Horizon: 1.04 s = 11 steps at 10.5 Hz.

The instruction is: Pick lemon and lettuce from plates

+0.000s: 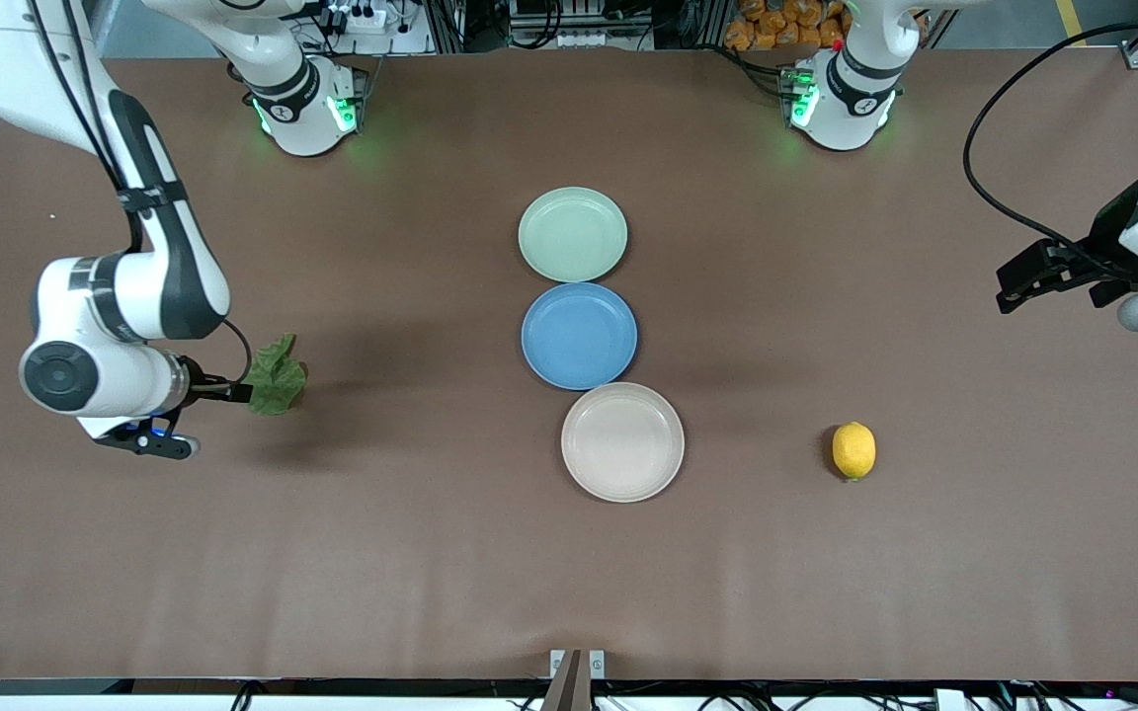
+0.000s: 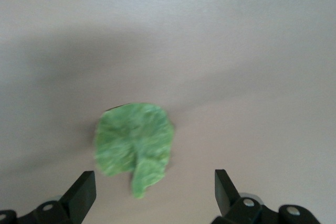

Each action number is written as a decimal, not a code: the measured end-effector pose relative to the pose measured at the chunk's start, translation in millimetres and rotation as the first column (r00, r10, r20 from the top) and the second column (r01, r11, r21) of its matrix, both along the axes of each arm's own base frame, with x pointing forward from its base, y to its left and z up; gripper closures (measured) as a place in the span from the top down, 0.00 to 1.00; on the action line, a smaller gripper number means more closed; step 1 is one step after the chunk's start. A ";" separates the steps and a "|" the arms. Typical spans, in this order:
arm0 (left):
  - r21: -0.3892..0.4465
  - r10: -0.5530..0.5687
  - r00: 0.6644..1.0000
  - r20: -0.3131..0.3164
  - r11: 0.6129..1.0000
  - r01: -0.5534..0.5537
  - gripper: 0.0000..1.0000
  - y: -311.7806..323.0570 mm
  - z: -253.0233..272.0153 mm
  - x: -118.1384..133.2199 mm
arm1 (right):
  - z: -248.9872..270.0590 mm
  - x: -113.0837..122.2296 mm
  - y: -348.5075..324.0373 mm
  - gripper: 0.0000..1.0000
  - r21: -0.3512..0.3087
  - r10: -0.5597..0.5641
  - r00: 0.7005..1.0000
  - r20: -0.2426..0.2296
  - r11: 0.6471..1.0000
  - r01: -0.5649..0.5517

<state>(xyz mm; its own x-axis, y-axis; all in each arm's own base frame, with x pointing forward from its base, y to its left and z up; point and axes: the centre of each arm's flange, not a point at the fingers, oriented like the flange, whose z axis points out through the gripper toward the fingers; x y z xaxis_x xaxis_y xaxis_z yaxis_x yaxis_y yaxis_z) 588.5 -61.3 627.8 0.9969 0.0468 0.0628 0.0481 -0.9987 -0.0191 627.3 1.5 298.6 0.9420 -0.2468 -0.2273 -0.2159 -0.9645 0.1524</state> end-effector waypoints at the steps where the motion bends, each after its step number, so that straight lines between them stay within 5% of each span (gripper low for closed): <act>1: 0.000 0.000 1.000 0.001 1.000 0.000 1.00 0.0 0.6 -0.2 | 13.8 4.3 2.1 1.00 0.023 -0.016 1.000 0.011 1.000 0.016; 8: -0.001 -0.001 1.000 0.009 1.000 0.001 1.00 -0.6 5.3 -2.5 | 145.5 2.2 12.0 1.00 0.066 0.185 0.969 0.165 0.978 -0.198; 11: -0.001 -0.001 1.000 0.015 1.000 0.001 1.00 -0.1 8.8 -4.2 | 202.9 -7.1 10.7 1.00 0.074 0.265 0.953 0.148 0.958 -0.278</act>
<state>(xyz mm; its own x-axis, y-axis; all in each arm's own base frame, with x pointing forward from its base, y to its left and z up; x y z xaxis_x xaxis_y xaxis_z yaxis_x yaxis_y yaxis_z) 584.3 -61.4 636.6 0.9959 0.0462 0.0779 0.0477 -0.9987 -0.0176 620.2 12.2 501.5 0.9939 0.0388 -0.1033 0.0439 -0.9979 0.0471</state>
